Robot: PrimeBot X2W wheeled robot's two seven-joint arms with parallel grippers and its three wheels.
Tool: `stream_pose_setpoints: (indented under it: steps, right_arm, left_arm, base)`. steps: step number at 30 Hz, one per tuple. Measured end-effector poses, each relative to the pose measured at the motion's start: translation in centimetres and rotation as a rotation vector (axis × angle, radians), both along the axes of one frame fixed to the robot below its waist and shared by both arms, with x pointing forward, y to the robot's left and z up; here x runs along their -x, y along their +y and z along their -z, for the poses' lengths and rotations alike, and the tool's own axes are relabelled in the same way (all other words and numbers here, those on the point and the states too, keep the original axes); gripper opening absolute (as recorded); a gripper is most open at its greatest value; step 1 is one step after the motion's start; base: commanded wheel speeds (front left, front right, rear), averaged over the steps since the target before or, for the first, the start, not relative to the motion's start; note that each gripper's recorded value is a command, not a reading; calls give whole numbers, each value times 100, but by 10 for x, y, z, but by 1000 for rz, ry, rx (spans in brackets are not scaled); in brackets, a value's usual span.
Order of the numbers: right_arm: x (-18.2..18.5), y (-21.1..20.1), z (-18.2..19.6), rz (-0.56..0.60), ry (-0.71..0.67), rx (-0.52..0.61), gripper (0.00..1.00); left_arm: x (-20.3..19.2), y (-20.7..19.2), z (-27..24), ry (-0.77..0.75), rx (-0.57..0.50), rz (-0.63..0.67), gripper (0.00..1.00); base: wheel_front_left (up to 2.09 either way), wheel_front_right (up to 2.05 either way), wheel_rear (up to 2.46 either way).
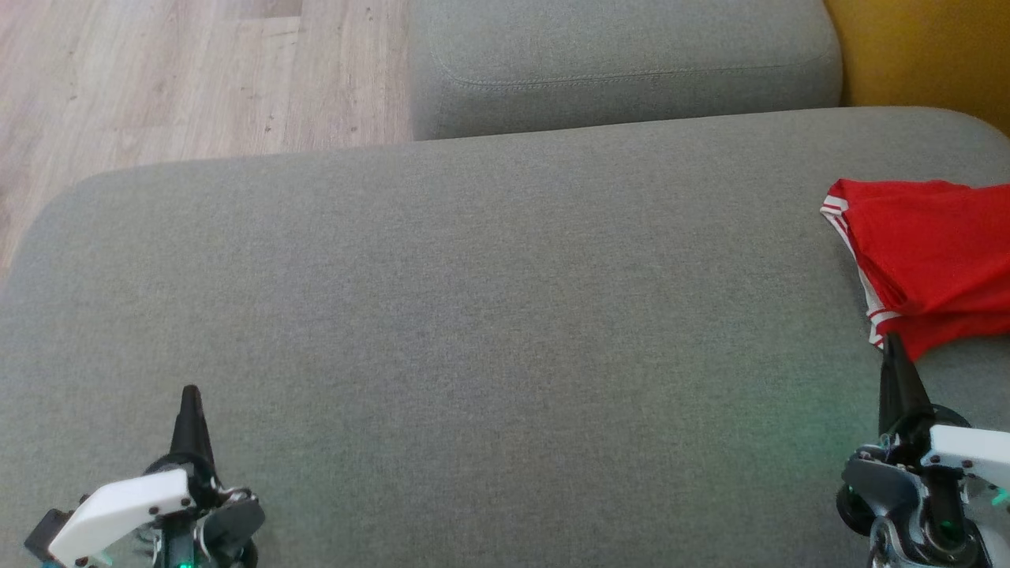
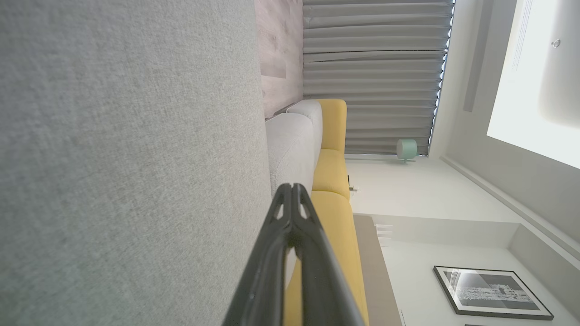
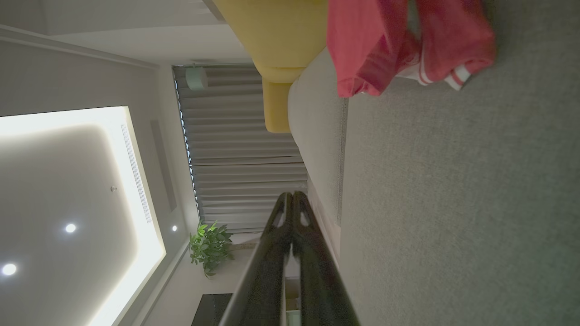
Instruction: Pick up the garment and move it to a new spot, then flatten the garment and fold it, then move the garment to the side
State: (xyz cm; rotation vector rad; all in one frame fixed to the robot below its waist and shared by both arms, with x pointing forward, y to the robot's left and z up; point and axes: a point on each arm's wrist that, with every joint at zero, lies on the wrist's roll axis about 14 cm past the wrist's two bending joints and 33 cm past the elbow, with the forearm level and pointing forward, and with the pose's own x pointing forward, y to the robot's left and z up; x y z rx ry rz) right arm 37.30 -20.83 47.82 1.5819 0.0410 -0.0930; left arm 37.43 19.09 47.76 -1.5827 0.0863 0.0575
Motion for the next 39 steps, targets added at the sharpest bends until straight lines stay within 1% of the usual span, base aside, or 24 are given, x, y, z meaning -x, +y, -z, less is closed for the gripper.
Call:
stream_pose_setpoints:
  steps: [39]
  right_arm:
    - [0,0,0,0,0,0,0]
  left_arm:
    - [0,0,0,0,0,0,0]
  base:
    - [0,0,0]
